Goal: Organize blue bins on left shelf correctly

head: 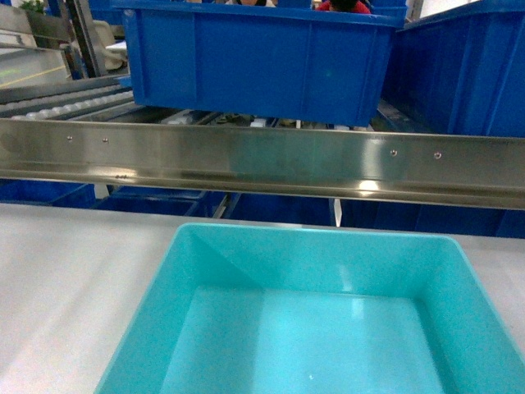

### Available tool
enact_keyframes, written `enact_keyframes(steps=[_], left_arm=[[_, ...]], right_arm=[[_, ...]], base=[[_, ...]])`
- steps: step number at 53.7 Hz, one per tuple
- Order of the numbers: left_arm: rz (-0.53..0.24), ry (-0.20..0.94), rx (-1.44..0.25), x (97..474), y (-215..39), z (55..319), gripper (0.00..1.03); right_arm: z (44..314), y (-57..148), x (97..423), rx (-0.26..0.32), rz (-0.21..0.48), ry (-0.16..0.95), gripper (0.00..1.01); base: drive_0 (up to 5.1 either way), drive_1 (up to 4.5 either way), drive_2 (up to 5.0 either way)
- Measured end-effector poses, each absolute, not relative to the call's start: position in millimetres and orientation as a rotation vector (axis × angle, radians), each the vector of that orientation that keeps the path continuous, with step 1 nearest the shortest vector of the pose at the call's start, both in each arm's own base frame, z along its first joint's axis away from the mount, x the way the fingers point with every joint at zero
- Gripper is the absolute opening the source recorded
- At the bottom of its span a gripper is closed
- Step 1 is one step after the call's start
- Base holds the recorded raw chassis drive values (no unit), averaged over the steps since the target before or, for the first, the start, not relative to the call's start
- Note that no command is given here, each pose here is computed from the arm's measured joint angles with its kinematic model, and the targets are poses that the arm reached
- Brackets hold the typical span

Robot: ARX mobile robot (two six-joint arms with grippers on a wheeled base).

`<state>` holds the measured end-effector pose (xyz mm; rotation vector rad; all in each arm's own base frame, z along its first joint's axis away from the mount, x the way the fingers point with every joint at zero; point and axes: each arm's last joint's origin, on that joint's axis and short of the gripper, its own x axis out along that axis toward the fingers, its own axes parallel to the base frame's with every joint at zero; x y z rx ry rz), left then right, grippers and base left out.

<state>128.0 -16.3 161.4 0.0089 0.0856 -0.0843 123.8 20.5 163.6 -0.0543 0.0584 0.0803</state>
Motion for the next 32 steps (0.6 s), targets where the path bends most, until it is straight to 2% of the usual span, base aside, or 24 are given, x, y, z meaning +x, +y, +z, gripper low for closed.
enact_keyframes(steps=[6, 12, 13, 14, 17, 21, 24, 26, 32], left_arm=[[-0.124, 0.167, 0.021, 150.5, -23.8, 158.9, 0.98], [-0.160, 0.264, 0.006, 164.3, -29.0, 155.7, 0.98], [-0.189, 0.305, -0.004, 169.9, -32.9, 154.0, 0.98], [-0.215, 0.360, -0.033, 180.1, -37.7, 155.6, 0.98], [-0.246, 0.394, -0.064, 210.5, -52.6, 165.4, 0.98], [-0.266, 0.529, -0.075, 226.8, -68.0, 152.1, 0.98], [-0.275, 0.613, -0.085, 232.9, -79.4, 139.7, 0.98], [-0.252, 0.674, -0.071, 232.6, -84.2, 127.1, 0.98], [-0.212, 0.770, -0.069, 228.8, -92.5, 107.9, 0.98]], right_arm=[[154.1, 32.3, 141.9, -0.074, 0.135, 0.137, 0.98], [156.2, 41.4, 159.8, -0.079, 0.166, 0.151, 0.98], [155.5, 45.1, 170.2, -0.085, 0.181, 0.185, 0.98], [150.2, 48.8, 181.5, -0.097, 0.188, 0.268, 0.98], [146.8, 54.6, 200.6, -0.089, 0.209, 0.412, 0.98], [132.1, 54.6, 212.7, -0.088, 0.228, 0.577, 0.98], [118.1, 50.9, 221.3, -0.106, 0.214, 0.647, 0.98], [108.1, 50.0, 223.4, -0.123, 0.214, 0.689, 0.98], [94.8, 50.9, 228.3, -0.160, 0.215, 0.729, 0.98]], base=[[0.0, 0.00, 0.0], [0.0, 0.00, 0.0], [0.0, 0.00, 0.0], [0.0, 0.00, 0.0], [0.0, 0.00, 0.0], [0.0, 0.00, 0.0], [0.0, 0.00, 0.0], [0.0, 0.00, 0.0], [0.0, 0.00, 0.0]])
